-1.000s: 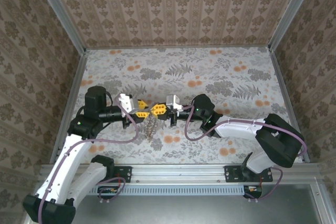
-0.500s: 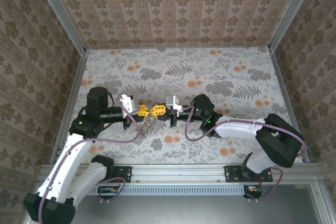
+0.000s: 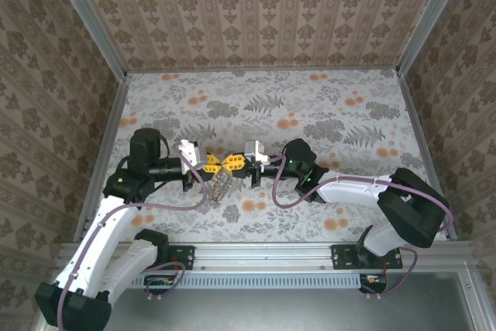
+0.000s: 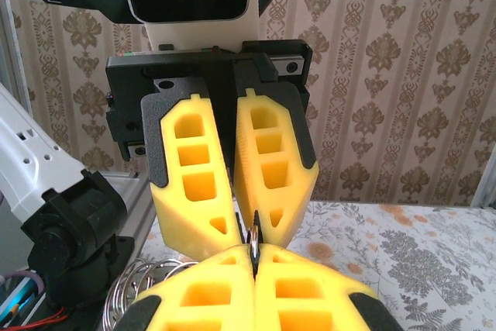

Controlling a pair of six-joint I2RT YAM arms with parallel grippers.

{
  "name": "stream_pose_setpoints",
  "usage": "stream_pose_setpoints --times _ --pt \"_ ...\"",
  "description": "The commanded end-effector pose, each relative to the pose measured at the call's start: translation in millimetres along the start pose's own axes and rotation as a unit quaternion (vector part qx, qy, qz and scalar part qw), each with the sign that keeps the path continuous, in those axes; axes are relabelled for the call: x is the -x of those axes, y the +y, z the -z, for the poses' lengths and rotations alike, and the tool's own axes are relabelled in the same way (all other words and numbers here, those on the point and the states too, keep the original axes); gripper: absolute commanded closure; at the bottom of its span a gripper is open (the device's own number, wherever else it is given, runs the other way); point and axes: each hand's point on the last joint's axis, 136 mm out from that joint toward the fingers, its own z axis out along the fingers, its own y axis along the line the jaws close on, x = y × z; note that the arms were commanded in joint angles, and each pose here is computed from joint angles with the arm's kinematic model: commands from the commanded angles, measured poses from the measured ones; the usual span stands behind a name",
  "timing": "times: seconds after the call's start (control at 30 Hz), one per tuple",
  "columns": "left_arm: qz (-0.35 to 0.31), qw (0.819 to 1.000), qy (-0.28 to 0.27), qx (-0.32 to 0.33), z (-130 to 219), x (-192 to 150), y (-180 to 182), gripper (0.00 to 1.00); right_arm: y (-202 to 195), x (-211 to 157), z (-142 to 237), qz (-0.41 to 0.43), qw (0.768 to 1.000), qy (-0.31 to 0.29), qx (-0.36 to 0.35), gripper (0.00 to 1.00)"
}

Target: Put the keys on the keyring

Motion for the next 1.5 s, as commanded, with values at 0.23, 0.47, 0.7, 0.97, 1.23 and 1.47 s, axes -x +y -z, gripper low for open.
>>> stream_pose_setpoints --times 0.23,0.47,0.7,0.97,1.23,1.47 --pt "-0.013 1.000 0.023 -0.015 0.0 -7.5 -7.8 1.00 11.8 16.8 4.8 0.089 0.994 0.062 0.033 0.82" --pt "-0.036 0.996 0.085 -0.021 2.3 -14.6 -12.8 1.00 11.5 -16.4 23.9 0.143 0.961 0.229 0.057 0.69" --pt "-0.029 0.995 0.089 -0.017 -4.6 -13.5 -6.2 1.00 10.5 -16.9 12.8 0.118 0.960 0.244 0.064 0.66" --pt "-0.021 0.996 0.080 -0.019 -8.6 -11.6 -5.9 1.00 7.2 -31.7 8.4 0.071 0.961 0.262 0.050 0.71" --pt "-0.016 0.997 0.076 -0.025 -11.4 -12.1 -6.8 1.00 2.3 -39.6 2.7 0.063 0.961 0.269 0.033 0.78" --pt "-0.008 0.996 0.082 -0.026 -11.7 -16.9 -8.2 1.00 4.3 -32.4 2.8 0.064 0.966 0.248 0.030 1.00"
